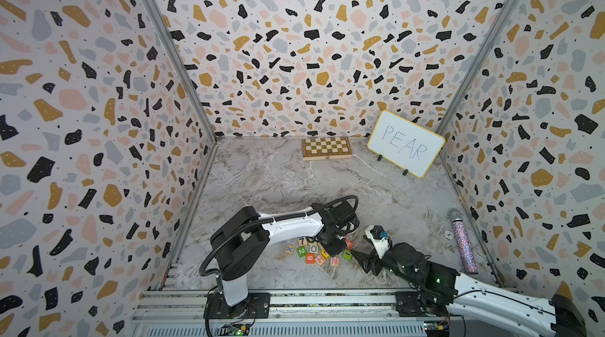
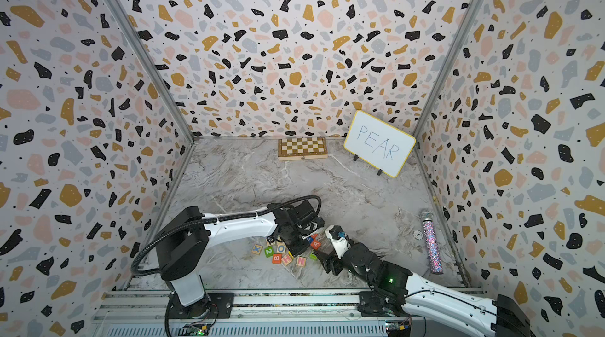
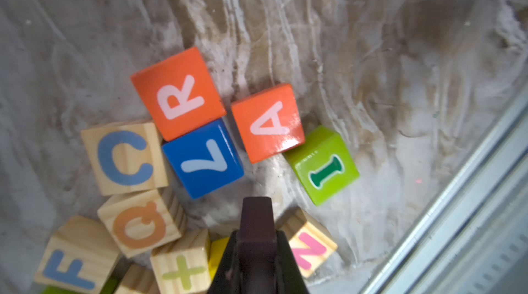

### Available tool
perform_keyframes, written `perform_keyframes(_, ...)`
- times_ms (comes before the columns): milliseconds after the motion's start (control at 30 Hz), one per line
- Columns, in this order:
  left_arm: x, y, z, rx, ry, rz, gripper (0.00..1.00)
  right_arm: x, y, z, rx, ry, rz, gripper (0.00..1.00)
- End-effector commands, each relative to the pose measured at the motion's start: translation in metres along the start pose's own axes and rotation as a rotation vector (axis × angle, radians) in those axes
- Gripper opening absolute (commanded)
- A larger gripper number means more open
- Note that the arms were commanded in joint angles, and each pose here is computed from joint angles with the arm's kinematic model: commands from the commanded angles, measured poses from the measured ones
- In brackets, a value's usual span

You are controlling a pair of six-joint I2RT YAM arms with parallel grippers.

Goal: Spell the uppercase word “pear” with letter blocks
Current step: Pick up the letter block from the center of the board.

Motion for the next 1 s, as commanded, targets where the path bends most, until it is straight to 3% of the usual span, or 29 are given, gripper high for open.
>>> perform_keyframes(0,0.005,-0.048,-0.003,-0.031,0.172,-0.037,0.03,0.012,-0.002,0.004,-0.001,0.001,-0.037,0.78)
perform_keyframes(200,-0.009,-0.104,0.022,-0.137,0.286,-0.13,0.03,0.046,0.004,0.004,0.022,0.006,-0.15,0.92)
perform_keyframes(333,-0.005,-0.137,0.07,-0.144,0.256,-0.242,0.03,0.076,0.029,-0.029,0.039,0.143,-0.062,0.9)
perform_keyframes(433,0.0,-0.15,0.096,-0.206,0.289,-0.3,0.05,0.09,0.045,-0.057,-0.025,0.225,-0.026,0.88)
perform_keyframes(533,-0.01,-0.143,0.131,-0.241,0.287,-0.236,0.05,0.103,0.062,-0.055,-0.018,0.199,-0.022,0.87)
perform_keyframes(733,-0.039,-0.125,0.2,-0.32,0.192,-0.23,0.05,0.12,0.088,-0.048,-0.015,0.139,-0.051,0.87)
perform_keyframes(900,-0.056,-0.094,0.226,-0.321,0.229,-0.147,0.04,0.125,0.105,-0.043,-0.007,0.119,-0.029,0.87)
perform_keyframes(967,-0.056,-0.088,0.231,-0.341,0.232,-0.164,0.04,0.123,0.11,-0.037,0.007,0.102,-0.02,0.87)
Point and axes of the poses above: each gripper's point midway between its finger pads, its own y axis out along the fingers, its own z axis along the line the jaws close on, x = y × z, the point moved 3 cm from there along -y, back along the fingers, and after that the axes turned 14 degrees about y, right-handed, at the moved point
